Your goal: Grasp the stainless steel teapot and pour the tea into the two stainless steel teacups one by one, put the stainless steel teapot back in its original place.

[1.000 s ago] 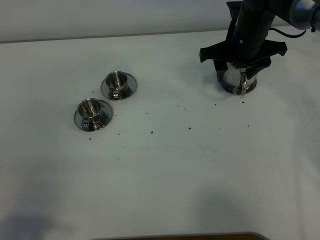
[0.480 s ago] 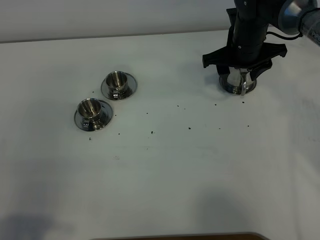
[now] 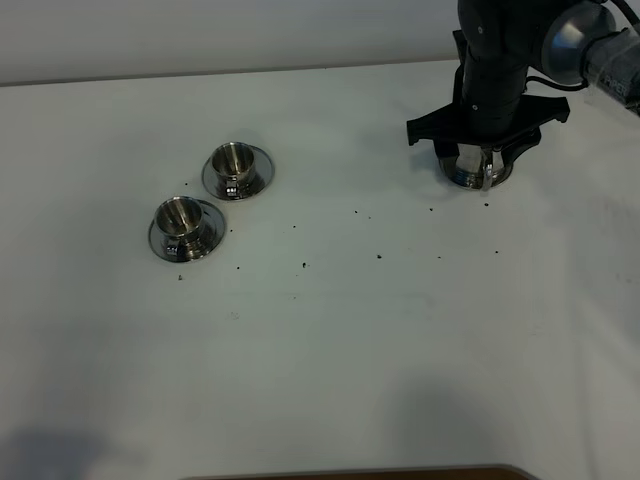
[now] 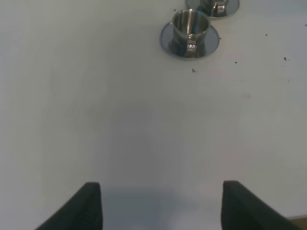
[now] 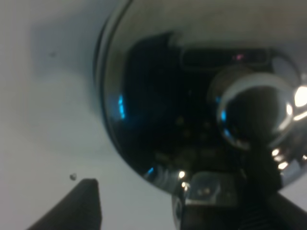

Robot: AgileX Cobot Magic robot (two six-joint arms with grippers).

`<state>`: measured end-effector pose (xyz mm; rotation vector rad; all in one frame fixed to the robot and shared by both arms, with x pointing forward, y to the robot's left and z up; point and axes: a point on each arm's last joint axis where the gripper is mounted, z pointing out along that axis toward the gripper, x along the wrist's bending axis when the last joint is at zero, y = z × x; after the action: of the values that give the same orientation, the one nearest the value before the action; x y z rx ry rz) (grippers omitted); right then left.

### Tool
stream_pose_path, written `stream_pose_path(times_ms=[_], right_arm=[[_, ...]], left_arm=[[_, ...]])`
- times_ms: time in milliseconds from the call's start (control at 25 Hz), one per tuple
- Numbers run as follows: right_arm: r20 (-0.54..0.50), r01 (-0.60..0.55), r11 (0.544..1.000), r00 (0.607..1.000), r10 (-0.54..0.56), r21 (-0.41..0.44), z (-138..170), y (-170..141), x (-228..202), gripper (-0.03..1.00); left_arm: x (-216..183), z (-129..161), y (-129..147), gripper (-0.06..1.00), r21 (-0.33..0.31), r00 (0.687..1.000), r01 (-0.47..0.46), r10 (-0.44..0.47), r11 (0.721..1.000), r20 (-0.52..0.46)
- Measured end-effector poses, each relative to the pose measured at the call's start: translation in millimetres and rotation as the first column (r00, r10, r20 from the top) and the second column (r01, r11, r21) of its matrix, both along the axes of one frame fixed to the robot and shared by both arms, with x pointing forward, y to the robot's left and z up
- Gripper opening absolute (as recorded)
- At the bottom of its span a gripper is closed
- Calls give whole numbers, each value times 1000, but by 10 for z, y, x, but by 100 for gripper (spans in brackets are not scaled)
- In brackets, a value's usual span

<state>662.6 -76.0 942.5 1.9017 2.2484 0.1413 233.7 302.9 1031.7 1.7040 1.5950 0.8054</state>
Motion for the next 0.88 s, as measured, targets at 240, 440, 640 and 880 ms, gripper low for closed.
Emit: stream_pose_path(times_ms=[240,440,640,880], right_arm=[[23,21,1000,1000,-21,-11,-35,-5,35,58],[31,27,999,999,-26,-18,-27,-16,44,58],[32,33,999,999,-32,-19,-26,-39,56,58],[35,31,999,999,-30,-25,-25,-44,59,49]], left_arm=[[0,0,0,59,0,1000,0,0,1000,0],[0,0,0,59,0,1000,0,0,1000,0],[0,0,0,59,0,1000,0,0,1000,0],[0,0,0,59,0,1000,0,0,1000,0]])
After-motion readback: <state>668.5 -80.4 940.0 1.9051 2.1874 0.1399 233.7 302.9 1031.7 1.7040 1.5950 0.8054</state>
